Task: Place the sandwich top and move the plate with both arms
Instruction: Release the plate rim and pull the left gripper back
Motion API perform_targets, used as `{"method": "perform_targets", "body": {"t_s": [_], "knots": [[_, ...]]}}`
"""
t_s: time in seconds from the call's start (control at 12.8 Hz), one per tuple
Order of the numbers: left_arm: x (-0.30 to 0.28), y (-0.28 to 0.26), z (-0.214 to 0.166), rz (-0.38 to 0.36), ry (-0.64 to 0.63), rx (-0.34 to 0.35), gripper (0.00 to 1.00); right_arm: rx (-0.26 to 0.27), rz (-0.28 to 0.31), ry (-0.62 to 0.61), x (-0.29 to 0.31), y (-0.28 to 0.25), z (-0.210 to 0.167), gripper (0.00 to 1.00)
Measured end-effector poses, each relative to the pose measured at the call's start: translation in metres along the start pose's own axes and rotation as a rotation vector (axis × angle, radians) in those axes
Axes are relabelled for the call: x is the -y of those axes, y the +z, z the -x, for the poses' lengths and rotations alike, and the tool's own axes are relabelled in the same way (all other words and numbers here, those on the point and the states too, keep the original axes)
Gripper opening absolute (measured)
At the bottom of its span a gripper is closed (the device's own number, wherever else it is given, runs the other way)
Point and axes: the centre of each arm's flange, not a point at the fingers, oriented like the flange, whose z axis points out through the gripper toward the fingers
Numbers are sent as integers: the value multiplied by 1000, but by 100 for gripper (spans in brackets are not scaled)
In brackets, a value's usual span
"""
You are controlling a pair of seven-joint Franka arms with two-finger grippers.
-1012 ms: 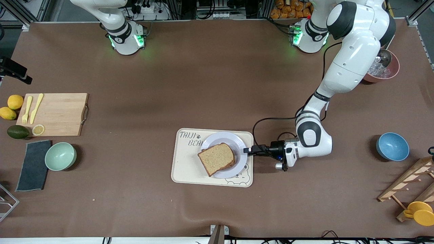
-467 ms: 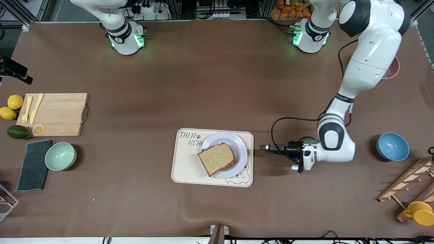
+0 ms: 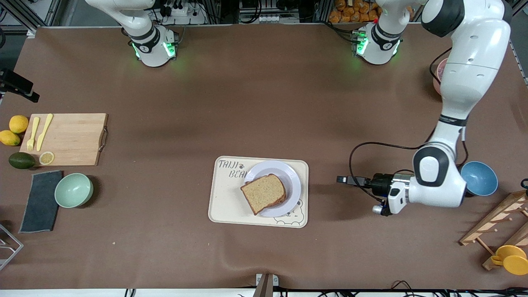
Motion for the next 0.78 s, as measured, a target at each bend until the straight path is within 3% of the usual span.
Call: {"method": "perform_targets", "body": {"t_s": [0.31,0.55,0.78], "knots": [[3,-96,21,-153,8,8,100,-1,0,-3,2,0,0,100],[-44,-165,48,-340,-12,-69,100,-2,0,-9,5,-1,0,100],[-99,-213,90,-542,-17,-104,100,-4,0,-10,5,-2,0,100]]}}
